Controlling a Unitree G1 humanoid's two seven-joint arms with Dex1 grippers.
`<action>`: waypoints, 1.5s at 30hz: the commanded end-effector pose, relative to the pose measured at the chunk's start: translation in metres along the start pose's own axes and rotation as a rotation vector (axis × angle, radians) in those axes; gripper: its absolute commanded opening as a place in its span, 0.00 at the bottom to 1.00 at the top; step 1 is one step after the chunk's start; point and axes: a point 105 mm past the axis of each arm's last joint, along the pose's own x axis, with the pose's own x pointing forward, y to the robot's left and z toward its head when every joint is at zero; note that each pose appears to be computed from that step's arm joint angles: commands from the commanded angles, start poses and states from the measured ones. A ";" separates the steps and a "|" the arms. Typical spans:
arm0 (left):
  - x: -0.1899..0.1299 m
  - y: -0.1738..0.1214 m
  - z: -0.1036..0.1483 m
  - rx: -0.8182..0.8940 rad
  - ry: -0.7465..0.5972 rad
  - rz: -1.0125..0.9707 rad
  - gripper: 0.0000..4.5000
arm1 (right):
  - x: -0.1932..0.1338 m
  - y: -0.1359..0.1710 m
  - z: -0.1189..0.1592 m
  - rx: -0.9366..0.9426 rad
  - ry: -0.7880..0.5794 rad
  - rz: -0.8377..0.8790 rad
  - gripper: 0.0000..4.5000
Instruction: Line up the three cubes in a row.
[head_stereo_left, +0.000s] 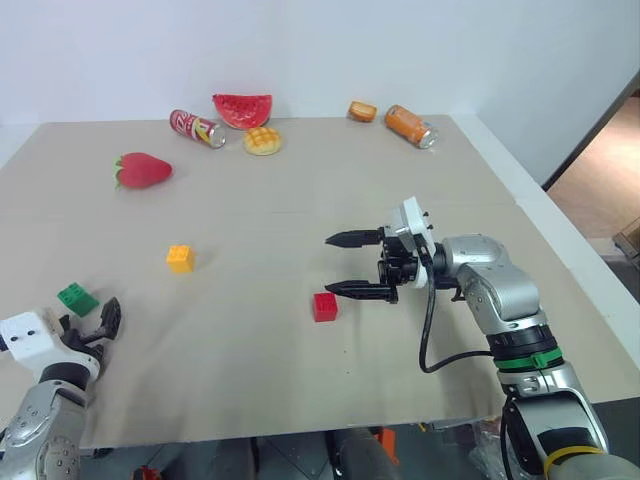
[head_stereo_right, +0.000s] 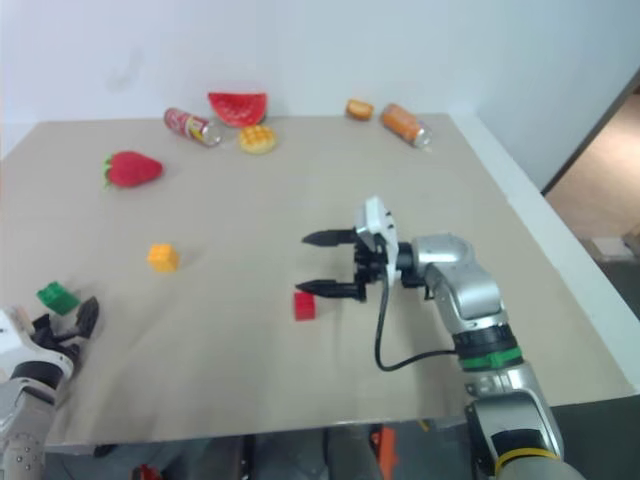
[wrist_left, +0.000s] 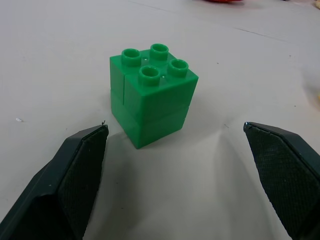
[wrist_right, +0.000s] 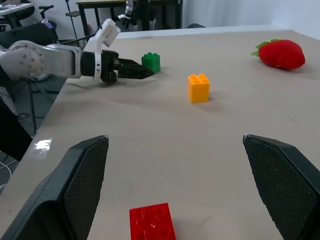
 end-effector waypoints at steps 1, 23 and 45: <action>0.006 -0.010 0.001 -0.002 -0.006 -0.009 1.00 | -0.004 -0.001 0.010 -0.039 -0.022 -0.015 0.99; 0.021 0.004 -0.006 -0.007 0.030 0.159 0.30 | -0.007 -0.005 -0.003 -0.027 0.011 -0.065 1.00; -0.009 -0.118 0.112 0.378 -0.205 -1.103 0.29 | -0.027 -0.008 0.001 -0.023 0.021 -0.137 1.00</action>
